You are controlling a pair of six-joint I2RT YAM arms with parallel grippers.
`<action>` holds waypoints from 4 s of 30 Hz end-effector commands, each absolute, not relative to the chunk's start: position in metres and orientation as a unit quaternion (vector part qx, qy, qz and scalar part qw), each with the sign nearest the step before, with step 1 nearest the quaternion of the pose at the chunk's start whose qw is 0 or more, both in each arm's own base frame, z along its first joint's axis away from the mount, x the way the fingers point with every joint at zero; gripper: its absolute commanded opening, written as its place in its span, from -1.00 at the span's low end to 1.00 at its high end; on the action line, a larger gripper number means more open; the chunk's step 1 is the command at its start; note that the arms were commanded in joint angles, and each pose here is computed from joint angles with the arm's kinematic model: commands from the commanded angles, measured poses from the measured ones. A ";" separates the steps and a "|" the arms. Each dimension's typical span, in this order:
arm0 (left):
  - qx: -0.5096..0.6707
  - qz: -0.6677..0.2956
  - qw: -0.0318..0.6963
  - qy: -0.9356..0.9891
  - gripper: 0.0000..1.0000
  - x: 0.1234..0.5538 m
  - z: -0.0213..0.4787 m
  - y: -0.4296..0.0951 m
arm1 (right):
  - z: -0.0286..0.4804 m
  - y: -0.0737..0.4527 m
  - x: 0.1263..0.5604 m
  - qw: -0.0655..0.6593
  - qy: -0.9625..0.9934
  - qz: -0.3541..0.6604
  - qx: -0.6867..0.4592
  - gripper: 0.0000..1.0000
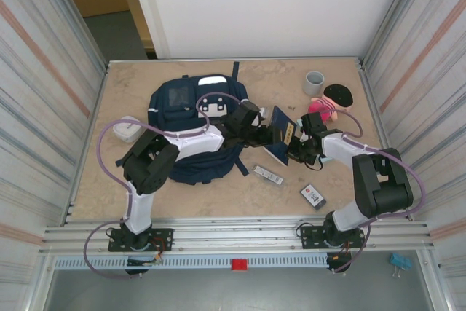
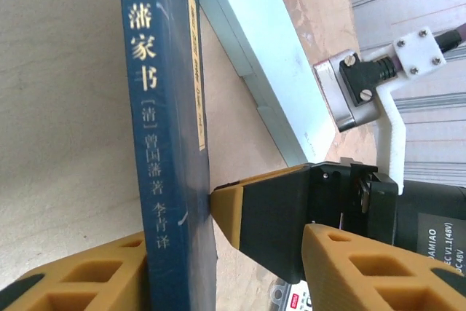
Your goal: Pack the student bag
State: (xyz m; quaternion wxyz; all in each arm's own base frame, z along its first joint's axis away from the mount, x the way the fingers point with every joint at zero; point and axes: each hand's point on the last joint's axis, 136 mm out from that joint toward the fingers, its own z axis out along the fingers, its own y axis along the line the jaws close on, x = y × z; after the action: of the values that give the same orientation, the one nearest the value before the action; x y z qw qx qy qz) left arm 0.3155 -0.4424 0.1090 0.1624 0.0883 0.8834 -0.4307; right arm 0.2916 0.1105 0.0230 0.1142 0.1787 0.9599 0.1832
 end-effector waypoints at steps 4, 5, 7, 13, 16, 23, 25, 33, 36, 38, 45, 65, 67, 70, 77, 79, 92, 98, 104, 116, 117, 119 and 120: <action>0.093 -0.370 0.171 0.908 -0.30 0.321 0.095 -0.430 | 0.026 0.112 0.284 0.106 0.960 0.187 0.180 -0.83; 0.094 -0.357 0.178 0.912 -0.40 0.322 0.094 -0.426 | 0.029 0.112 0.285 0.110 0.959 0.190 0.180 -0.80; 0.096 -0.323 0.195 0.921 -0.63 0.326 0.092 -0.414 | 0.042 0.112 0.289 0.131 0.954 0.200 0.178 -0.70; 0.116 -0.306 0.263 0.907 -0.98 0.329 0.130 -0.395 | 0.108 0.112 0.301 0.235 0.925 0.250 0.162 -0.12; 0.145 -0.343 0.309 0.875 -1.00 0.318 0.170 -0.389 | 0.153 0.117 0.304 0.309 0.895 0.292 0.136 0.06; 0.169 -0.426 0.427 0.779 -1.00 0.269 0.244 -0.340 | 0.247 0.152 0.291 0.449 0.788 0.420 0.039 0.25; 0.171 -0.440 0.451 0.757 -1.00 0.254 0.256 -0.322 | 0.257 0.161 0.282 0.470 0.765 0.439 0.012 0.30; 0.172 -0.527 0.487 0.675 -1.00 0.197 0.299 -0.272 | 0.284 0.185 0.249 0.511 0.691 0.509 -0.058 0.98; 0.174 -0.545 0.492 0.656 -1.00 0.185 0.308 -0.262 | 0.293 0.203 0.240 0.478 0.685 0.541 -0.100 0.98; 0.178 -0.554 0.495 0.646 -1.00 0.180 0.314 -0.260 | 0.299 0.216 0.237 0.455 0.681 0.561 -0.118 0.97; 0.187 -0.579 0.483 0.629 -1.00 0.176 0.329 -0.261 | 0.313 0.255 0.222 0.399 0.654 0.615 -0.189 0.98; 0.115 -0.520 0.510 0.676 -1.00 0.206 0.307 -0.243 | 0.334 0.258 0.200 0.411 0.618 0.627 -0.237 -0.45; 0.116 -0.516 0.506 0.681 -1.00 0.206 0.304 -0.243 | 0.337 0.259 0.201 0.416 0.615 0.625 -0.239 -0.69; 0.119 -0.506 0.507 0.687 -0.91 0.207 0.304 -0.242 | 0.340 0.258 0.202 0.433 0.611 0.617 -0.242 -0.93; 0.152 -0.395 0.507 0.751 0.13 0.212 0.300 -0.224 | 0.325 0.255 0.213 0.492 0.636 0.530 -0.268 -1.00; 0.187 -0.348 0.511 0.763 0.25 0.207 0.309 -0.214 | 0.311 0.253 0.221 0.513 0.658 0.468 -0.291 -1.00; 0.552 -0.139 0.410 0.713 0.62 0.149 0.292 -0.182 | 0.246 0.286 0.180 0.552 0.609 0.277 -0.498 -1.00; 0.638 -0.106 0.391 0.655 0.75 0.142 0.272 -0.182 | 0.236 0.290 0.163 0.540 0.576 0.263 -0.555 -1.00; 0.654 -0.123 0.335 0.667 0.67 0.146 0.243 -0.195 | 0.239 0.298 0.152 0.529 0.556 0.288 -0.572 -1.00; 0.618 -0.234 0.332 0.673 -0.96 0.150 0.243 -0.235 | 0.254 0.294 0.159 0.548 0.563 0.292 -0.545 -0.54; 0.610 -0.244 0.338 0.674 -0.98 0.150 0.247 -0.234 | 0.259 0.288 0.164 0.559 0.571 0.297 -0.522 -0.34; 0.573 -0.289 0.368 0.673 -0.99 0.155 0.261 -0.233 | 0.273 0.268 0.181 0.575 0.604 0.334 -0.439 0.13; 0.553 -0.314 0.384 0.669 -0.99 0.157 0.269 -0.233 | 0.278 0.257 0.191 0.578 0.620 0.353 -0.396 0.30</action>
State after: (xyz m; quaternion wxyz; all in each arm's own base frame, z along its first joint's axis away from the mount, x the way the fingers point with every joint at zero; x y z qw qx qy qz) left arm 0.1588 -0.2254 0.2366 0.3329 0.5936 0.6931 -0.2374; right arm 0.1727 0.2769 0.2415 0.5363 -0.4990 0.6089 0.3043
